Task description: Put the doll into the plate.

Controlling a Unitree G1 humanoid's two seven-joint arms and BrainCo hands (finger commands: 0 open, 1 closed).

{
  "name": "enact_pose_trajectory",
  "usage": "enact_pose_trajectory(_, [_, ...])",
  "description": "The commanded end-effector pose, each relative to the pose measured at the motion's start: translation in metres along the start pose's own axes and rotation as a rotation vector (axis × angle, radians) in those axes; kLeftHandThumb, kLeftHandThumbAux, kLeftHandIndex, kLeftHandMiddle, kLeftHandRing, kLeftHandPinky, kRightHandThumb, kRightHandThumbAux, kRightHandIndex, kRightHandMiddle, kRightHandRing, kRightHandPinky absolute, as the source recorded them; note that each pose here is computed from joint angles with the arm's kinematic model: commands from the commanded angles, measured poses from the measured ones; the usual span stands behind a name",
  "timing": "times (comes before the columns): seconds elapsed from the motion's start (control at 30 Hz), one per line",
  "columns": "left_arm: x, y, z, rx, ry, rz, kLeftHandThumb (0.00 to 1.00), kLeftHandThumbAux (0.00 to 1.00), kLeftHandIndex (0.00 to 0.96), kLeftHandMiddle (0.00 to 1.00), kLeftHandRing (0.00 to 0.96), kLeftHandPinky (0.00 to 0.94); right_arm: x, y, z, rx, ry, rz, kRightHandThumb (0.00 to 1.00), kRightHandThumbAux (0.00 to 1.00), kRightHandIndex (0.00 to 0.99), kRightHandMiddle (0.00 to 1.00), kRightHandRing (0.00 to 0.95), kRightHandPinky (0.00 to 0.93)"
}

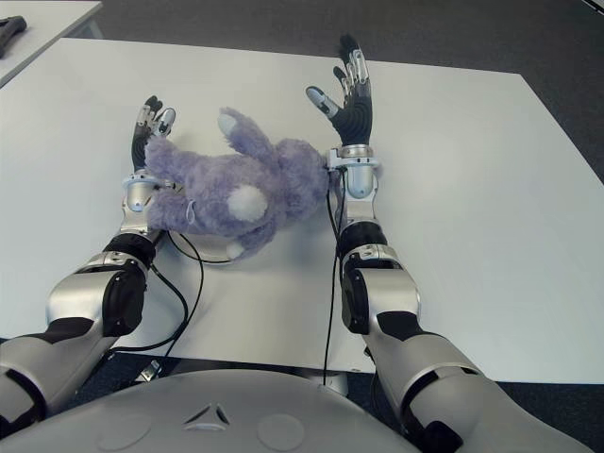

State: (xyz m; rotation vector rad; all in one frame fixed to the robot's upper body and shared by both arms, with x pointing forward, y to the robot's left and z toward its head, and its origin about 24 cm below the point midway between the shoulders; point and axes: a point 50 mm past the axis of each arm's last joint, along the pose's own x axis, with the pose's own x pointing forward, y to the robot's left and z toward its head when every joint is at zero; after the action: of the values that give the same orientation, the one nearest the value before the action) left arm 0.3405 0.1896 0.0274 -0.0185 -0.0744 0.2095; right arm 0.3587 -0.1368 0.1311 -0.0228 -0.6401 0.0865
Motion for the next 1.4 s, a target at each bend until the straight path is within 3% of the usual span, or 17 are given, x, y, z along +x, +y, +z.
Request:
enact_pose_trajectory(0.03, [-0.105, 0.009, -0.106, 0.015, 0.454, 0.042, 0.0, 0.442, 0.012, 0.022, 0.0, 0.0, 0.007, -0.002, 0.007, -0.015, -0.034, 0.033, 0.0, 0.59, 0.019, 0.019, 0.0, 0.0])
enact_pose_trajectory(0.43, [-0.105, 0.009, -0.106, 0.023, 0.457, 0.035, 0.0, 0.445, 0.018, 0.023, 0.0, 0.0, 0.01, -0.006, 0.011, -0.025, -0.048, 0.018, 0.0, 0.559, 0.027, 0.027, 0.0, 0.0])
enact_pose_trajectory(1.07, [-0.105, 0.014, -0.106, 0.022, 0.453, 0.045, 0.0, 0.442, 0.028, 0.025, 0.0, 0.0, 0.0, -0.012, -0.01, 0.015, 0.067, -0.093, 0.0, 0.596, 0.052, 0.048, 0.005, 0.0])
enact_pose_trajectory(1.4, [-0.105, 0.016, -0.106, 0.04, 0.451, 0.042, 0.0, 0.426, 0.005, 0.01, 0.0, 0.0, -0.002, -0.023, -0.017, 0.03, 0.123, -0.159, 0.0, 0.591, 0.043, 0.052, 0.008, 0.0])
